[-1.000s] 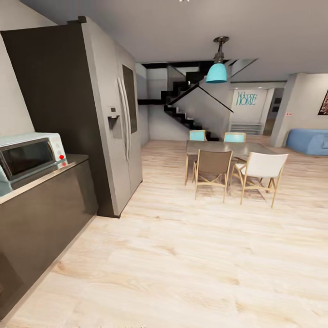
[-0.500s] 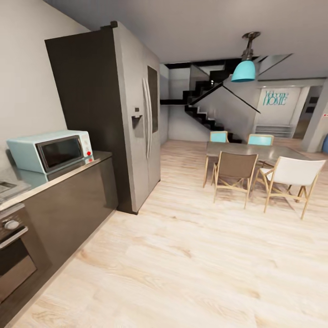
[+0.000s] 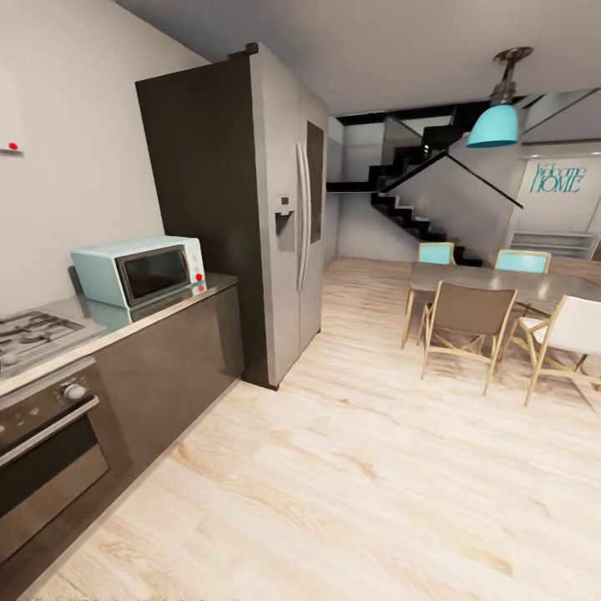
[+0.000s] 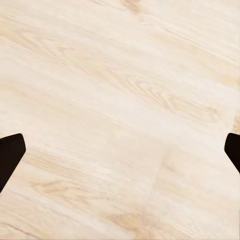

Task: Pick up the poster from the kitchen countertop and hang it on one of the wall nails in the kitchen.

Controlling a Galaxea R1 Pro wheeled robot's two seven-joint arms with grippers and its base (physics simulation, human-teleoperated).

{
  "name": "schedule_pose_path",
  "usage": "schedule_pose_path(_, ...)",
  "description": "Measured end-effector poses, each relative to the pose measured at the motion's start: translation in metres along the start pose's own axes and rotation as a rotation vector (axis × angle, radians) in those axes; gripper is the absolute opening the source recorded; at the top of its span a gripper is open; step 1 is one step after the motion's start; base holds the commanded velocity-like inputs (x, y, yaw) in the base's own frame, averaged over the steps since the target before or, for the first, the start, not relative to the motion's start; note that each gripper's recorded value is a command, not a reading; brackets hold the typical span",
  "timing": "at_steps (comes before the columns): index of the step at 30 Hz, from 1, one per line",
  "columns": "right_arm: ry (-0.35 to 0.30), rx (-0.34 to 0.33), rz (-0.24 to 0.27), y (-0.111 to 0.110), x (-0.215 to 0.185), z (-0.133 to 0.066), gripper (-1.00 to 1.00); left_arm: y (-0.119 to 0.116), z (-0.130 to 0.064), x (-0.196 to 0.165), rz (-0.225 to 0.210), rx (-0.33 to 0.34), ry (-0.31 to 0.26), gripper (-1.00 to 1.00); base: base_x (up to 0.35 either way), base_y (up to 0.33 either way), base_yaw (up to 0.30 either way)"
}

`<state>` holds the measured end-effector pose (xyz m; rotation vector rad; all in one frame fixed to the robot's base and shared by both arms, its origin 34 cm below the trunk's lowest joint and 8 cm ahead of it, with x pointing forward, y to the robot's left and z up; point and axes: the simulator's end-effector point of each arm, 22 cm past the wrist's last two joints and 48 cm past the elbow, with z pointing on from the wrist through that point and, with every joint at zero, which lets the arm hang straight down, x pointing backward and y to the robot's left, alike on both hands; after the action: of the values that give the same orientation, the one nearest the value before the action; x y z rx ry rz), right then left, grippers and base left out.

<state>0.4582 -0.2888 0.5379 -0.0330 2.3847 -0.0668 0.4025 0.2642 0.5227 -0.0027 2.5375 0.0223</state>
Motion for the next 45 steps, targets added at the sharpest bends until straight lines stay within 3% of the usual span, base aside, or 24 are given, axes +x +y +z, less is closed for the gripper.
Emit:
schedule_pose_path(8, 0.001, -0.001, 0.0, 0.0009, 0.0008, -0.0001, 1.0, 0.0002, -0.0001, 0.0, 0.0, 0.0, 0.0, 1.0, 0.0, -0.147, 0.18)
schedule_pose_path(45, 0.02, -0.001, -0.001, 0.0017, 0.0101, -0.0012, 1.0, 0.0006, 0.0, 0.0, -0.001, -0.002, 0.0, 1.0, 0.0, -0.003, 0.289)
